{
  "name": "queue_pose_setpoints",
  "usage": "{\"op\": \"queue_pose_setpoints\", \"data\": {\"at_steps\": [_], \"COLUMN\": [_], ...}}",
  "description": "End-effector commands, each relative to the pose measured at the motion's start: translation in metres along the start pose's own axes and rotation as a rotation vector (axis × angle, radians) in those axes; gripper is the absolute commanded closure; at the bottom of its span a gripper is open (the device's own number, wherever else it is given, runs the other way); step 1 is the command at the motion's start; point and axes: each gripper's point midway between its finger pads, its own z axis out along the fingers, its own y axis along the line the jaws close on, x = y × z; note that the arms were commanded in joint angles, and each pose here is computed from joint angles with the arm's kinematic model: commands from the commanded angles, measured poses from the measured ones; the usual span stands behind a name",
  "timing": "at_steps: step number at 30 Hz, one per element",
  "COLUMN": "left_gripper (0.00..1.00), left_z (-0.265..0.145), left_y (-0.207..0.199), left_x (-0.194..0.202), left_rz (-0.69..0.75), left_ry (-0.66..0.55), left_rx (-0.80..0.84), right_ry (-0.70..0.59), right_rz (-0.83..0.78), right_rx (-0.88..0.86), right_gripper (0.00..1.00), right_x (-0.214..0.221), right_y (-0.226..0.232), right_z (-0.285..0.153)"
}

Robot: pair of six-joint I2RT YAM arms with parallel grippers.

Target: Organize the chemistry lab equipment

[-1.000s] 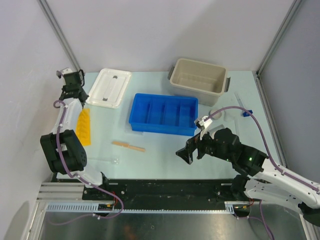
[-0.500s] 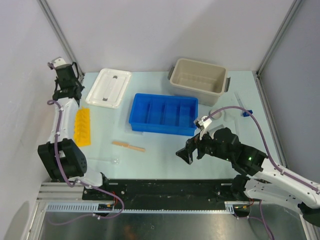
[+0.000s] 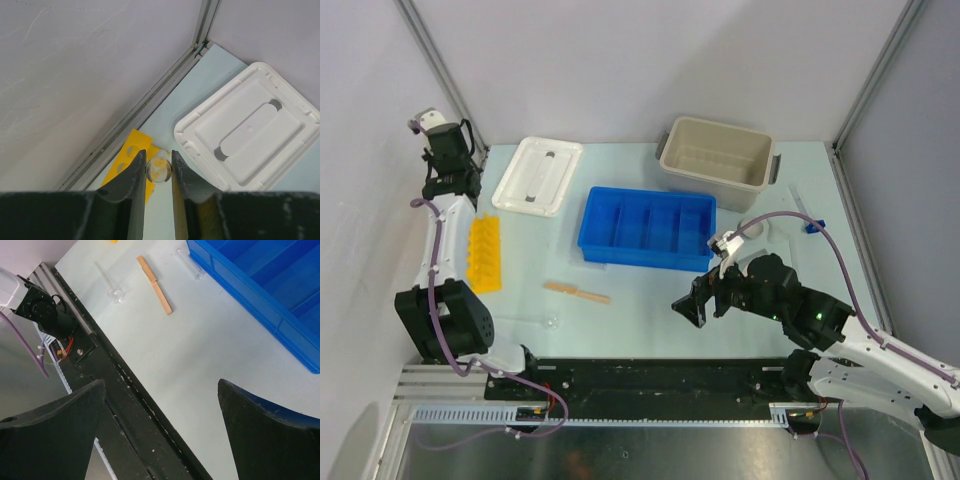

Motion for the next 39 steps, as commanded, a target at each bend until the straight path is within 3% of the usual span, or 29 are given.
{"op": "queue_pose_setpoints", "data": {"at_steps": [1, 39], "left_gripper": [0.86, 0.87], "left_z": [0.000, 0.031], "left_y": [0.009, 0.007], "left_x": [-0.003, 0.048], "left_rz": [0.017, 0.083], "left_ry": [-0.018, 0.104], "left_rx": [-0.034, -0.048], "right_ry": [-0.033, -0.019], "right_rz": [-0.013, 0.001], "right_rx": [-0.021, -0.013], "right_gripper": [0.01, 0.01], "right_x": [-0.009, -0.007], "right_y": [0.003, -0.003], "right_z": [-0.001, 0.002]}}
